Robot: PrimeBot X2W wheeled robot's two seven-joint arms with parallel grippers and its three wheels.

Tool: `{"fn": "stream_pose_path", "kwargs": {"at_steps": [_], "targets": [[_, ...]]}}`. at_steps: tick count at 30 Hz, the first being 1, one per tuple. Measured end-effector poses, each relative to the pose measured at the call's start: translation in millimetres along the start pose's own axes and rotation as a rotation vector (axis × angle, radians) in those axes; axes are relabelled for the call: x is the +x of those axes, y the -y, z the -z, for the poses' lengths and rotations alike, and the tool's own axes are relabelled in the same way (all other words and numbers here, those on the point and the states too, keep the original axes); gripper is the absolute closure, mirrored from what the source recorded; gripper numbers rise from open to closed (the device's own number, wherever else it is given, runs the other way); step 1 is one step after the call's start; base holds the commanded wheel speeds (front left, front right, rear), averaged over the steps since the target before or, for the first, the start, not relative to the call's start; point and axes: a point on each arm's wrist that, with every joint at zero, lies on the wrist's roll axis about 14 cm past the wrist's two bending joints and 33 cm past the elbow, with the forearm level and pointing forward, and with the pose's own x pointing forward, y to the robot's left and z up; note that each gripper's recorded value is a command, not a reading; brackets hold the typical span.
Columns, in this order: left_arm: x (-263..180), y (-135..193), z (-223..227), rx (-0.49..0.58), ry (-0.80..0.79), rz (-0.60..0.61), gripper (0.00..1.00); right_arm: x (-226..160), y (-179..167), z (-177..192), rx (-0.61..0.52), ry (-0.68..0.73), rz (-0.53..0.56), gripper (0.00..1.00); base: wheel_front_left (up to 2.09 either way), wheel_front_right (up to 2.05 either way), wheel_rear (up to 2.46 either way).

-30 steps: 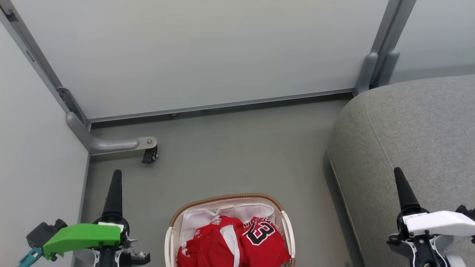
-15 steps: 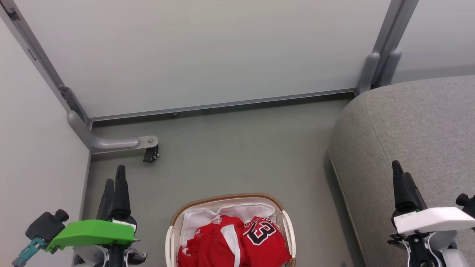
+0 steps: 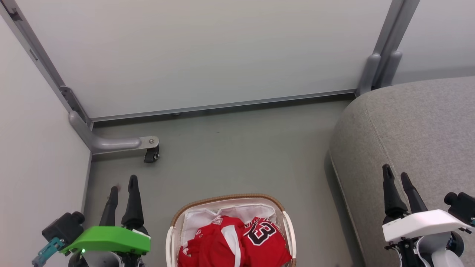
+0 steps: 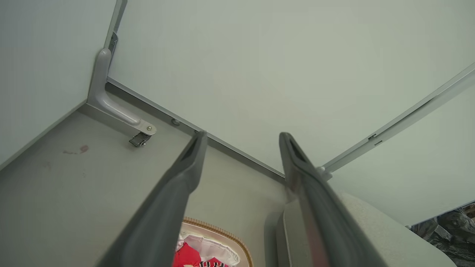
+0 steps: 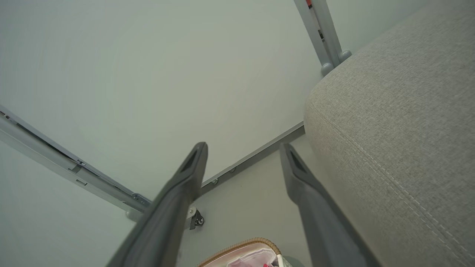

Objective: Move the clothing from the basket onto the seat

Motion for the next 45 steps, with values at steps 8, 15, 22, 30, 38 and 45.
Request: {"fn": "stream_pose_path", "kwargs": {"at_steps": [8,15,22,30,38,45], "targets": [[-4,-6,6,0.093,-0.013,-0.013,0.0,-1,-1,2,-0.106,-0.001,-0.011,0.0,0.0,0.0,0.0],[-6,-6,10,0.157,-0.018,-0.005,0.0,-2,-2,4,-0.182,-0.001,-0.023,0.0,0.0,0.0,0.0],[-9,-9,14,0.214,-0.027,-0.008,0.0,-2,-5,5,-0.251,0.001,-0.039,0.0,0.0,0.0,0.0],[-11,-10,16,0.274,-0.026,0.0,0.0,-3,-8,7,-0.327,0.001,-0.057,0.0,0.0,0.0,0.0],[-11,-9,17,0.332,-0.025,0.01,0.0,-3,-9,8,-0.398,0.004,-0.07,0.0,0.0,0.0,0.0],[-12,-9,20,0.376,-0.029,0.019,0.0,-3,-10,8,-0.455,0.01,-0.083,0.0,0.0,0.0,0.0]]}}
